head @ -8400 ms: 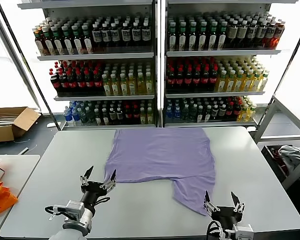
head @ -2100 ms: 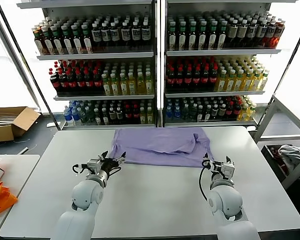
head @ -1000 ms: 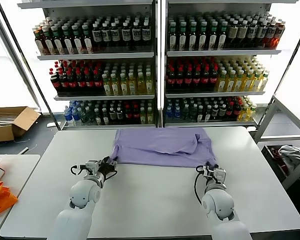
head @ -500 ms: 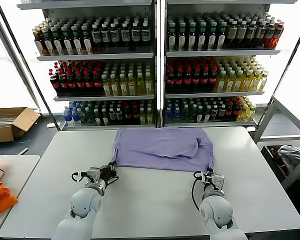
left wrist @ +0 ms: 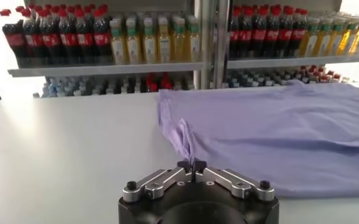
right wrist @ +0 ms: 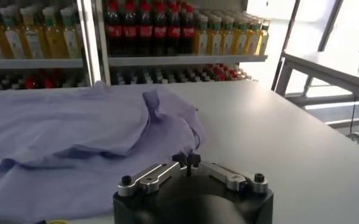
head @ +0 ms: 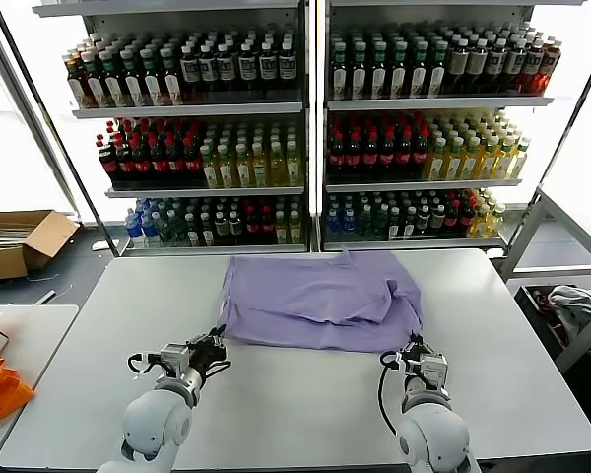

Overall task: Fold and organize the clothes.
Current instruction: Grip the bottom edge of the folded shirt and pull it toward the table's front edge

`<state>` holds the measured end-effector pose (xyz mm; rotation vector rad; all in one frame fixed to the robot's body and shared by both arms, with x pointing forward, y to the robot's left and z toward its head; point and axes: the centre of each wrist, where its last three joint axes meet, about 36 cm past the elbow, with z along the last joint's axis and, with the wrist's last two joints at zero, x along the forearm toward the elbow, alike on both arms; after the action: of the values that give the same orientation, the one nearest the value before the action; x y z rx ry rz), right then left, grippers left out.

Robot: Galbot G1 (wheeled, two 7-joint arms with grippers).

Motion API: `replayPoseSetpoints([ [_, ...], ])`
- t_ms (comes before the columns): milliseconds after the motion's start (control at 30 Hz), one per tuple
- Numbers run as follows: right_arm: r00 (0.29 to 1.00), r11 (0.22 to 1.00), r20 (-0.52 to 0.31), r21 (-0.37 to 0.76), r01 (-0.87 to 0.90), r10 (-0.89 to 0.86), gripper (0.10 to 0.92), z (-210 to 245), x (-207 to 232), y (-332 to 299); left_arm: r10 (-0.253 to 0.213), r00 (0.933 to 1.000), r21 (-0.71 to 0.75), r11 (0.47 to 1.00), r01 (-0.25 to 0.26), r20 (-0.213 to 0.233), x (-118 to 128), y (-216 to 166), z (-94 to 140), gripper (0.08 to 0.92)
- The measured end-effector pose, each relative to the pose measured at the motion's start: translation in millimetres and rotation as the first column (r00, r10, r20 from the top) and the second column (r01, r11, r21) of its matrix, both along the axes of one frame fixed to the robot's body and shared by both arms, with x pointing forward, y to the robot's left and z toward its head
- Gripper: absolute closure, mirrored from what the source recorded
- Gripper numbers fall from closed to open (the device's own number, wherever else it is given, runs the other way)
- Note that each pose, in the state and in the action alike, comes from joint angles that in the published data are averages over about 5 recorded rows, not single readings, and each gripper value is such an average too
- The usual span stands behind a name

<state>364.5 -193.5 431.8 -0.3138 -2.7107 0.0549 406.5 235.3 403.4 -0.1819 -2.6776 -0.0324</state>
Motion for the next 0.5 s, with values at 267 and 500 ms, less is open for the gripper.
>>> replayPoseSetpoints([
  [267, 1.0, 1.0, -0.018, -0.018, 0.005, -0.005, 0.909, 9, -45, -5, 0.011, 0.9999, 0.026, 1.0, -0.011, 0.009, -46, 13, 14, 0.914],
  [500, 0.997, 1.0, -0.078, -0.02, -0.016, 0.014, 0.909, 8, -81, -5, -0.003, 1.0, 0.049, 0.999, 0.003, -0.005, -87, 16, 20, 0.914],
])
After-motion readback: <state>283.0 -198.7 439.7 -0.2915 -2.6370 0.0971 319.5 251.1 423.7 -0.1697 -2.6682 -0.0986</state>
